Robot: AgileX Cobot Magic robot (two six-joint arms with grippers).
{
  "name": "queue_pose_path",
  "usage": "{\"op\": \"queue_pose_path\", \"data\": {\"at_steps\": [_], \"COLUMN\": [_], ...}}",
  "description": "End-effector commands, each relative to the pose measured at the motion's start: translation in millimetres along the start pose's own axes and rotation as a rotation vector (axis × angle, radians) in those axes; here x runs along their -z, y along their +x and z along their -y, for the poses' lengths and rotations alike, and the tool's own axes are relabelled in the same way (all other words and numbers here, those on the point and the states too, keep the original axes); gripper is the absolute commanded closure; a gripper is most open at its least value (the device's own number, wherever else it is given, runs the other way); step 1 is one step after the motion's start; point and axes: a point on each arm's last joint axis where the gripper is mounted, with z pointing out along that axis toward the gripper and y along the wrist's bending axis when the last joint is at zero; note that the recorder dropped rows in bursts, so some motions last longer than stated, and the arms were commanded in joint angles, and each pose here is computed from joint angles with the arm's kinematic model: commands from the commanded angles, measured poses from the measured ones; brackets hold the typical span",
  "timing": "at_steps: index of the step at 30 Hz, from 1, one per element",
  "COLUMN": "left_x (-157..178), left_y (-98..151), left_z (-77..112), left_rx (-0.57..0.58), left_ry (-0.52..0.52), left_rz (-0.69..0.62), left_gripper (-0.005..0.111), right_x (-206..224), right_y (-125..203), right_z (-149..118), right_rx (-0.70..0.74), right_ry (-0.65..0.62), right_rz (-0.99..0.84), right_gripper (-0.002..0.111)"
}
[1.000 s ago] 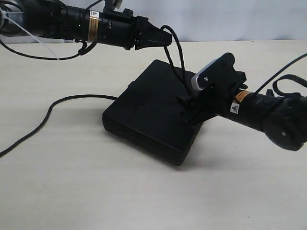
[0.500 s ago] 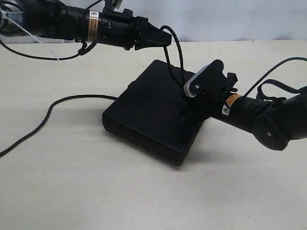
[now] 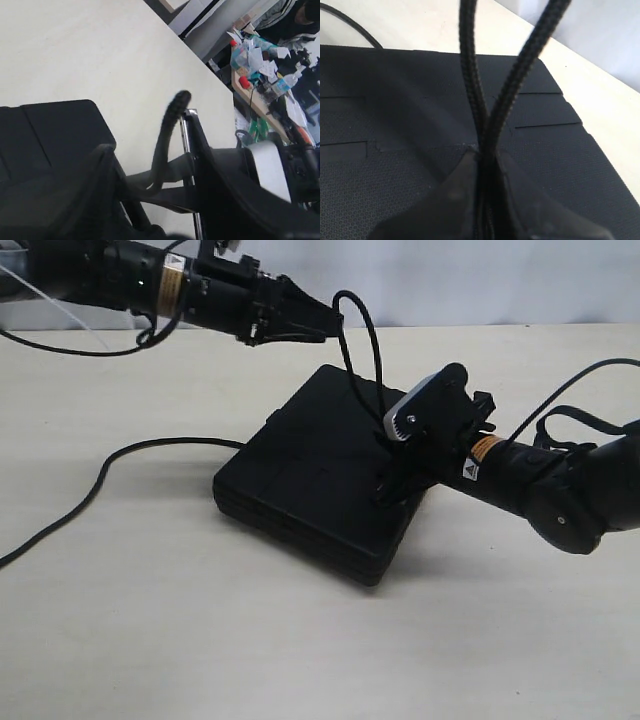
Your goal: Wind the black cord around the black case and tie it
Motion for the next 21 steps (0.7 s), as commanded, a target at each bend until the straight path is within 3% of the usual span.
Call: {"op": "queue_pose_path", "data": {"at_steps": [1,6,10,13,19,21], "left_x": [51,106,120,123,128,127], "left_y": [-14,-18,-19,-22,-35,-42], "left_z": [-13.8,-30.2,-29.8,-23.1,2.3,16.2], "left_rx": [0.114,0.144,0.14,0.029,-0.31,-0.405], "left_ry": [-0.032,-0.116,-0.138,-0.149,-0.175,-0.187], "left_rz": [0.064,0.154,0.176,0.176,0.168,0.169], "left_gripper": [0.059,0.06,0.062,0.073,0.107,0.107], "right_x": [0,0,0,0,0,0], "right_y": [-3,-3,-3,-3,-3,-3], "right_z": [0,0,0,0,0,0], "right_rx": [-0.005,-0.007,-0.007,-0.007,-0.006,-0.006], "right_ry": [0.0,0.0,0.0,0.0,0.0,0.0], "right_rz": [0.023,0.023,0.023,0.023,0.02,0.02], "right_gripper": [0.104,0.104,0.104,0.104,0.104,0.104]}}
